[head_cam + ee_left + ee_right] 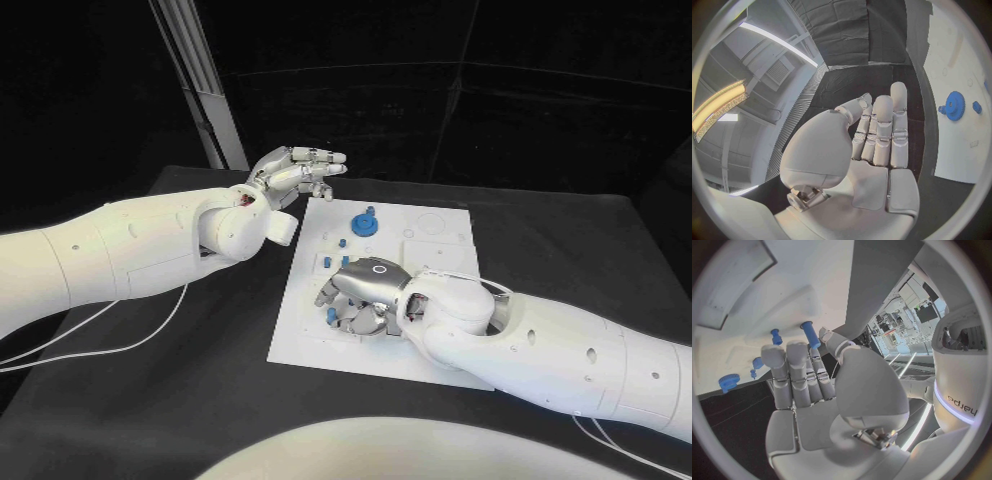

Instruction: Assemble the parts on the task board

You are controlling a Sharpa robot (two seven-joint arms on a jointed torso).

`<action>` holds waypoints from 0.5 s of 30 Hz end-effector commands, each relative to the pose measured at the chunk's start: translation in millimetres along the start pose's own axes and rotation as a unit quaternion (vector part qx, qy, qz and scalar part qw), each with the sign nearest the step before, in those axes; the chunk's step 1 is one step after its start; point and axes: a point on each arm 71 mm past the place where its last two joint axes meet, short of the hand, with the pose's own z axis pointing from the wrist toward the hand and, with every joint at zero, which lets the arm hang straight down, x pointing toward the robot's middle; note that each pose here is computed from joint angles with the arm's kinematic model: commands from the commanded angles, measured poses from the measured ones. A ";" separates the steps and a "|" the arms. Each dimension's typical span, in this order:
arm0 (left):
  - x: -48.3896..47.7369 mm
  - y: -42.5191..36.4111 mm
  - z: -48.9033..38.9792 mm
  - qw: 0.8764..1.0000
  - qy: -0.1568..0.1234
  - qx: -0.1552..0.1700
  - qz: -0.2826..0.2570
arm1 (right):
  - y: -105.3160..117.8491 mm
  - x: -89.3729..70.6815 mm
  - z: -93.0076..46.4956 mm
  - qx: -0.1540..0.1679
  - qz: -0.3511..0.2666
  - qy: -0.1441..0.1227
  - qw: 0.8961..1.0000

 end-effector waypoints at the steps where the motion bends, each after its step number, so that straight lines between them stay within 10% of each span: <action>1: 0.9 -1.1 0.4 1.000 0.006 0.000 -0.004 | 3.4 -6.1 -1.2 -0.017 0.009 -0.036 0.999; 9: -0.2 -1.2 0.2 1.000 0.006 0.000 -0.004 | -5.3 -12.9 -22.5 -0.010 0.031 -0.083 0.996; 15: -2.8 -1.6 -1.4 1.000 0.003 0.000 -0.003 | -32.7 -21.2 -65.1 0.064 0.128 -0.102 0.984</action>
